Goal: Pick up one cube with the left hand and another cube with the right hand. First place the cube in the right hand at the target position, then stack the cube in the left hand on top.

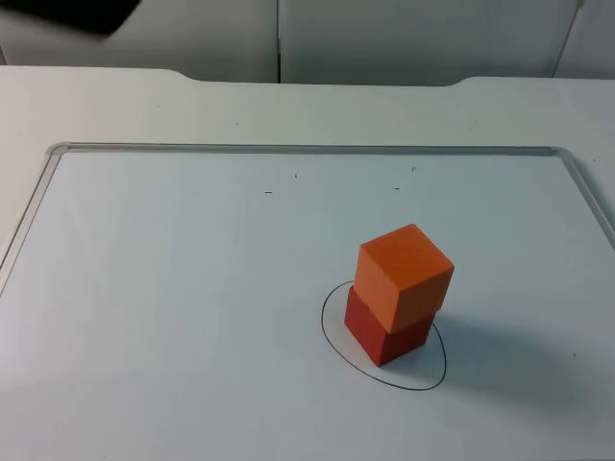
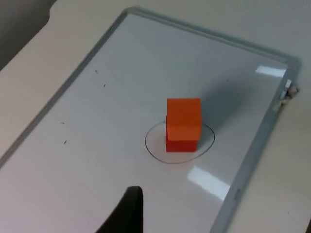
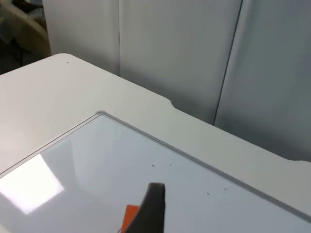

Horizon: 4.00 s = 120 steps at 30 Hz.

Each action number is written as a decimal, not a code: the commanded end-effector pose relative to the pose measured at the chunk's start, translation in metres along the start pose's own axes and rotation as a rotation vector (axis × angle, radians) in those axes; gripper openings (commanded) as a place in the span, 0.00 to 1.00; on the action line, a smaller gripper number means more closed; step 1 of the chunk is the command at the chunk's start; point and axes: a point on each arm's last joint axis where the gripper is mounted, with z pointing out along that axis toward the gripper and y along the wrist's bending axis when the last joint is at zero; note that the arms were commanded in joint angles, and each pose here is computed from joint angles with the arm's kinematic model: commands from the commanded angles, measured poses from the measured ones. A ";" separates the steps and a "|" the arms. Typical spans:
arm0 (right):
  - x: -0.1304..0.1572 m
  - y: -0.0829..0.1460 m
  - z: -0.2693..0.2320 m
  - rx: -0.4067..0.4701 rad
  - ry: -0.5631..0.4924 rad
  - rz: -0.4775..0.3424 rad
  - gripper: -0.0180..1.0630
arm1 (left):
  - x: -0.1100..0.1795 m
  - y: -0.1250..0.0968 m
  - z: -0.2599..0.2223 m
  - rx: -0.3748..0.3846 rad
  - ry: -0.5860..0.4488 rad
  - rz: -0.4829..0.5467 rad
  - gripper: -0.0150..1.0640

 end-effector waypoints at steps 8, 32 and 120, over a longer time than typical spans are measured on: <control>0.033 0.005 -0.010 -0.033 -0.024 0.029 0.78 | 0.092 -0.017 -0.037 -0.072 -0.118 -0.139 0.99; 0.076 0.010 -0.049 -0.082 -0.058 0.013 0.78 | 0.186 -0.030 -0.068 -0.180 -0.172 -0.214 0.99; 0.122 0.017 -0.033 -0.112 0.181 0.082 0.91 | 0.185 -0.030 -0.067 -0.186 -0.184 -0.154 0.99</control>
